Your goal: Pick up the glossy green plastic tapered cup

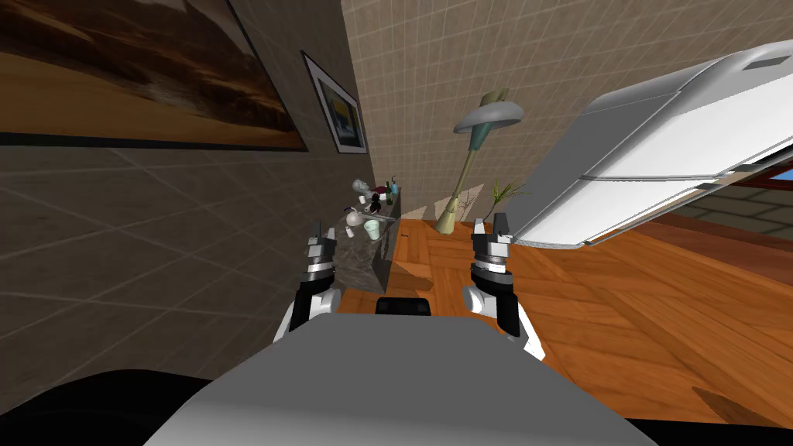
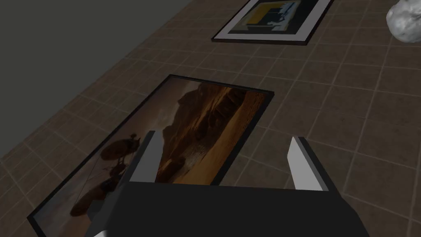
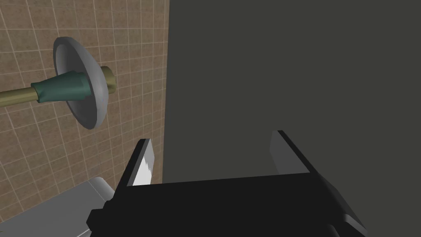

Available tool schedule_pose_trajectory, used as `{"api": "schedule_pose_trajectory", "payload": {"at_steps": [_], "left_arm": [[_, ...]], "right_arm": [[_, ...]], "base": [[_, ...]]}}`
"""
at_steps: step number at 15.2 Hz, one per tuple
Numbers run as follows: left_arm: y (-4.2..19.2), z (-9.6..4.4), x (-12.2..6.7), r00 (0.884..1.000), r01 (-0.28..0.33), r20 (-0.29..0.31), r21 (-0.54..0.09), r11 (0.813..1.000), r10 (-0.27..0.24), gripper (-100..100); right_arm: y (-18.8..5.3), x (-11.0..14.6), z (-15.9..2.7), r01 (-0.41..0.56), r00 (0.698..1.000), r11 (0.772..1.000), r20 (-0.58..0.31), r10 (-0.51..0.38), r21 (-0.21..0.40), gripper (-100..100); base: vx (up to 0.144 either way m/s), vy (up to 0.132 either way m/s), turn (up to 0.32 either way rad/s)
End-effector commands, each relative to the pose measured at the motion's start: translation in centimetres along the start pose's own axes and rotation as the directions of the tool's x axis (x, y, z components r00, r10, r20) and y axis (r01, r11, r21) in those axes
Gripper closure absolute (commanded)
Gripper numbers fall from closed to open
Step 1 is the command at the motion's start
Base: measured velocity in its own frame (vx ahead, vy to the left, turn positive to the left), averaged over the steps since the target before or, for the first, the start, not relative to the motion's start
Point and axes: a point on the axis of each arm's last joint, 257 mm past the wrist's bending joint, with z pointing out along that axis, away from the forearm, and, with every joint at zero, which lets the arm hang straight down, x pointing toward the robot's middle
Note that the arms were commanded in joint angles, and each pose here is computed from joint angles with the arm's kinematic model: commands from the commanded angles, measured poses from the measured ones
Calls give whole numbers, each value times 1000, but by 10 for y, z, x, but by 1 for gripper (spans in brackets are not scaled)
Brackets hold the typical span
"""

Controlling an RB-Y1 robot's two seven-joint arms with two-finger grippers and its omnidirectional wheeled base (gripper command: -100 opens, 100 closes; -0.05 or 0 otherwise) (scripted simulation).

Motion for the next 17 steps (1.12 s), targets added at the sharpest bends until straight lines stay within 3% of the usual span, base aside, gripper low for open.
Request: {"api": "schedule_pose_trajectory", "payload": {"at_steps": [1, 5, 6, 8, 9, 11, 14, 15, 16, 17], "left_arm": [[6, -3, -3, 1000, -13, -25, -25, 1000, 13, -100], [29, -15, -20, 997, -36, -66, -126, 991, 28, -100], [29, -15, -19, 997, -37, -69, -126, 991, 29, -100], [43, -23, -32, 996, -50, -87, -195, 979, 34, -100], [43, -23, -32, 995, -51, -89, -195, 979, 35, -100], [58, -32, -48, 994, -65, -104, -270, 961, 38, -100], [65, -37, -56, 993, -74, -114, -311, 948, 40, -100], [72, -42, -65, 992, -81, -121, -352, 932, 41, -100], [72, -42, -65, 992, -81, -121, -352, 932, 41, -100], [79, -47, -74, 991, -88, -127, -395, 914, 40, -100]], "right_arm": [[0, 0, 0, 0, 1000, 1000, 0, 0, 0, 0], [0, 0, 0, 0, 1000, 1000, 0, 0, 0, 0], [0, 0, 0, 0, 1000, 1000, 0, 0, 0, 0], [0, 0, 0, 0, 1000, 1000, 0, 0, 0, 0], [0, 0, 0, 0, 1000, 1000, 0, 0, 0, 0], [0, 0, 0, 0, 1000, 1000, 0, 0, 0, 0], [0, 0, 0, 0, 1000, 1000, 0, 0, 0, 0], [0, 0, 0, 0, 1000, 1000, 0, 0, 0, 0], [0, 0, 0, 0, 1000, 1000, 0, 0, 0, 0], [0, 0, 0, 0, 1000, 1000, 0, 0, 0, 0]], "base": [[9, -5, -17], [38, -25, -31], [44, -39, -23], [44, -49, -43], [49, -57, -36], [56, -66, -52], [60, -63, -47], [61, -63, -50], [56, -61, -43], [68, -59, -63]]}}
